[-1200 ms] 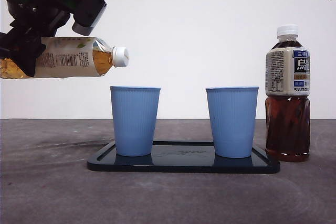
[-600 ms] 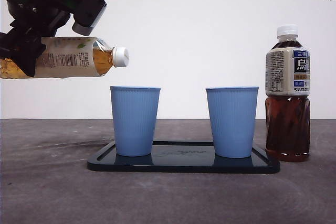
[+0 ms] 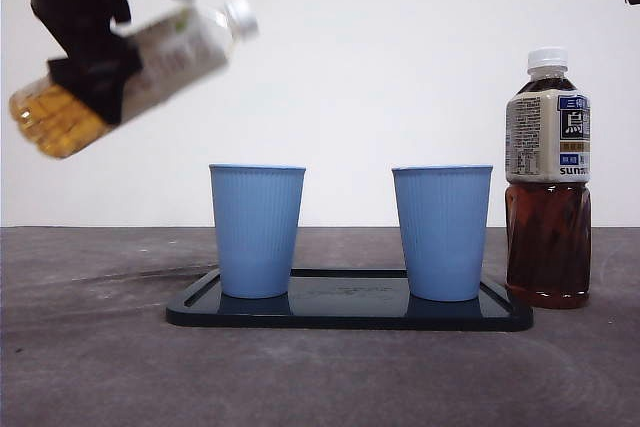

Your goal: Pour the drink into the cup

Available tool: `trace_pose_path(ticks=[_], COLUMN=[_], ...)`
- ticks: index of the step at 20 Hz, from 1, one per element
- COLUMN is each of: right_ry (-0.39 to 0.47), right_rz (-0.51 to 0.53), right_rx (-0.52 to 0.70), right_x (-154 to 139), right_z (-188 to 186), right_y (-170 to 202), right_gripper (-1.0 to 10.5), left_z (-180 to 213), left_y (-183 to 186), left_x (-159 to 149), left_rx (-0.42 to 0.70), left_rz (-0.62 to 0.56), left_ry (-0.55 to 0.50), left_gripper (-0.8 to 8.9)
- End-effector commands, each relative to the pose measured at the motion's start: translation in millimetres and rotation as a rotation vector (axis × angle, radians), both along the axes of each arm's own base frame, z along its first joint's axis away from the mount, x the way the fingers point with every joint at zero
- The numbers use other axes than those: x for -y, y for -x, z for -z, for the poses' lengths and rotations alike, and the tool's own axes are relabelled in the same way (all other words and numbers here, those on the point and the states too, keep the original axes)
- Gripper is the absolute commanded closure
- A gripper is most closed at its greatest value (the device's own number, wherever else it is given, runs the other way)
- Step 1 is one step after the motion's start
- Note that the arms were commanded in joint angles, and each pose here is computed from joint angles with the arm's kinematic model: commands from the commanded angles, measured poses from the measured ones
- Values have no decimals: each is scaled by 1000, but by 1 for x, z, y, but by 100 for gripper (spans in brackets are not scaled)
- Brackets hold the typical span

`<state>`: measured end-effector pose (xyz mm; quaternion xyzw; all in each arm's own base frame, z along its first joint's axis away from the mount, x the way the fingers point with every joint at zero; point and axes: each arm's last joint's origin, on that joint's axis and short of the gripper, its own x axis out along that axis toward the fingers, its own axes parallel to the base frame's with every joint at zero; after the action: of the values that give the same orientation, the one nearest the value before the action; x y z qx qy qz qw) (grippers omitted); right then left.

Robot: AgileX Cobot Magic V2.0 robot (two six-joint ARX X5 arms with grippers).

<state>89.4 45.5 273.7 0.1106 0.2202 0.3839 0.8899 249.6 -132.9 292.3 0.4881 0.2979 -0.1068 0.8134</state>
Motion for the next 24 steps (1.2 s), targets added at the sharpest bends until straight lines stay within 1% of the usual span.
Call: trace_pose_path(ticks=[1,4,5,6,8,13,15,20,24], right_ry=[2,6,6,7,9,20,24,32,35], right_rz=[-11,-4,-4,-3,-3,29,40,63,71], right_rx=[21,16,15,12,6,15,16,19,20], right_x=[0,0,0,0,0,1,1,1,1], right_z=[-4,-3,-3,-3,-2,-2,-2,-2,-2], right_y=[1,1,1,1,1,0,0,-1,-1], right_gripper=[577,577,577,577,577,577,577,577,577], left_z=[-33,-46,-48,-47,-39,2,19,56,86], left_y=[5,9,9,8,9,15,16,18,8], left_x=[-13,-34,-40,-45,-49,-51,-51,-52,-49], left_rx=[137,130,130,137,164,252,278,312,265], left_rz=[-168,-240,-250,-256,-266,-262,-253,-231,-247], left_ry=[392,730,820,891,974,1116,1141,1156,1103], left_gripper=[598,597,598,597,598,598,599,599,599])
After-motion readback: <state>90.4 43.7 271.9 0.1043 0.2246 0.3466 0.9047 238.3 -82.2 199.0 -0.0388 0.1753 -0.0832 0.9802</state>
